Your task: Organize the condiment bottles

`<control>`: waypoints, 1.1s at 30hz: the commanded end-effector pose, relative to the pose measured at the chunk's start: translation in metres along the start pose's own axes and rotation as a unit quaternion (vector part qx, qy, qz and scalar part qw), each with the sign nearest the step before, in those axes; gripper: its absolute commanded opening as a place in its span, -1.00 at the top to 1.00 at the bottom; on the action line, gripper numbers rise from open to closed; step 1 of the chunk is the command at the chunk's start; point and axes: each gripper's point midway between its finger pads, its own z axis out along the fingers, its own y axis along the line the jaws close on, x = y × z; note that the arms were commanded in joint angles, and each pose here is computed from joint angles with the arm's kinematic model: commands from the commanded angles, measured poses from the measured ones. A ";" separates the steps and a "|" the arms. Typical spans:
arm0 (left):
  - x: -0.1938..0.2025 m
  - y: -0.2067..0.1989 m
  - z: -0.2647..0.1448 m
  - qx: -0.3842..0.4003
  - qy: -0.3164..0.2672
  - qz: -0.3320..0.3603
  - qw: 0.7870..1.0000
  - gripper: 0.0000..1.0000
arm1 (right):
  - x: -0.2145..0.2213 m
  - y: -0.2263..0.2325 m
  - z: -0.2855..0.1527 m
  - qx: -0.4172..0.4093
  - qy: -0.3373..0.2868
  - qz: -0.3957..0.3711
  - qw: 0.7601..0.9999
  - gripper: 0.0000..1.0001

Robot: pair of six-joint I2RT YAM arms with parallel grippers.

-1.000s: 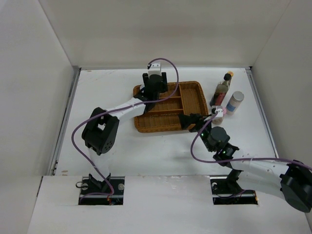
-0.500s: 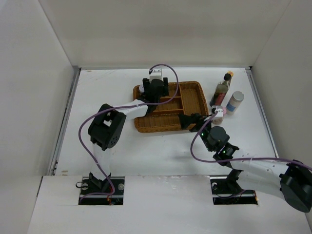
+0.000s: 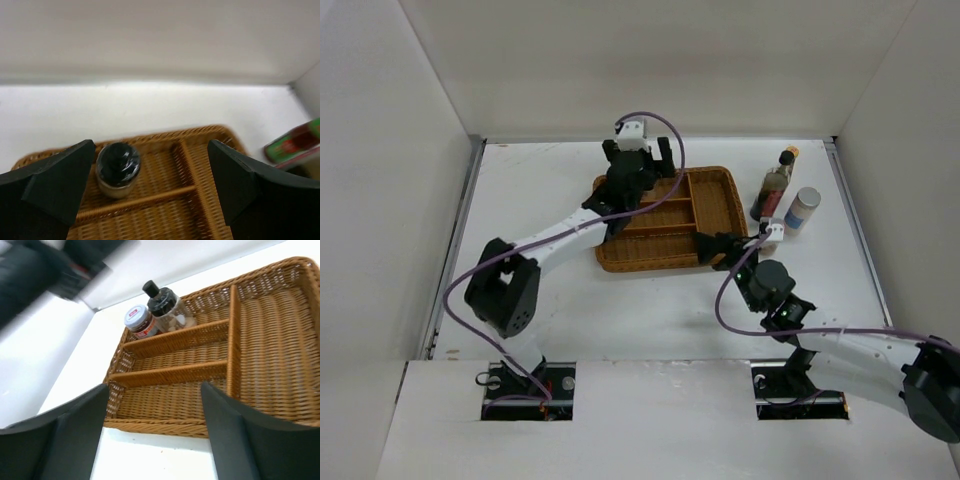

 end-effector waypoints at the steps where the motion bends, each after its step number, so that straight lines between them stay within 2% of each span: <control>1: -0.070 -0.027 -0.035 0.053 -0.082 -0.036 0.995 -1.00 | -0.025 0.006 -0.002 0.006 -0.031 0.010 0.999 -0.48; 5: -0.085 -0.020 -0.066 0.060 -0.105 -0.050 0.991 -1.00 | -0.042 0.001 -0.005 0.031 -0.041 0.005 0.999 0.21; 6: -0.086 -0.012 -0.075 0.053 -0.110 -0.055 0.991 -1.00 | -0.045 -0.003 -0.005 0.046 -0.038 0.002 0.998 0.33; 8: -0.080 0.018 -0.094 0.016 -0.116 -0.073 0.990 -1.00 | -0.049 -0.014 -0.001 0.088 -0.023 -0.012 0.996 0.45; 10: -0.068 0.057 -0.114 -0.030 -0.119 -0.089 0.988 -1.00 | -0.050 -0.028 0.002 0.127 -0.011 -0.030 0.991 0.45; 11: -0.060 0.078 -0.124 -0.053 -0.119 -0.097 0.987 -1.00 | -0.051 -0.039 0.004 0.154 -0.009 -0.039 0.987 0.40; 12: -0.052 0.096 -0.134 -0.069 -0.120 -0.108 0.985 -1.00 | -0.051 -0.050 0.005 0.180 -0.007 -0.046 0.983 0.27; 15: -0.021 0.138 -0.165 -0.098 -0.115 -0.135 0.979 -1.00 | -0.051 -0.081 0.007 0.248 -0.004 -0.054 0.967 -0.31; 18: 0.009 0.168 -0.188 -0.125 -0.117 -0.154 0.973 -1.00 | -0.053 -0.111 0.008 0.309 0.003 -0.061 0.949 -0.66; 22: 0.032 0.183 -0.204 -0.133 -0.119 -0.176 0.968 -1.00 | -0.069 -0.152 0.007 0.381 -0.001 -0.082 0.921 -0.77; 26: 0.035 0.184 -0.207 -0.122 -0.131 -0.187 0.966 -1.00 | -0.081 -0.186 0.008 0.426 0.001 -0.088 0.900 -0.83; 33: 0.047 0.175 -0.203 -0.108 -0.118 -0.191 0.968 -1.00 | -0.068 -0.217 0.024 0.441 0.052 -0.099 0.890 -0.84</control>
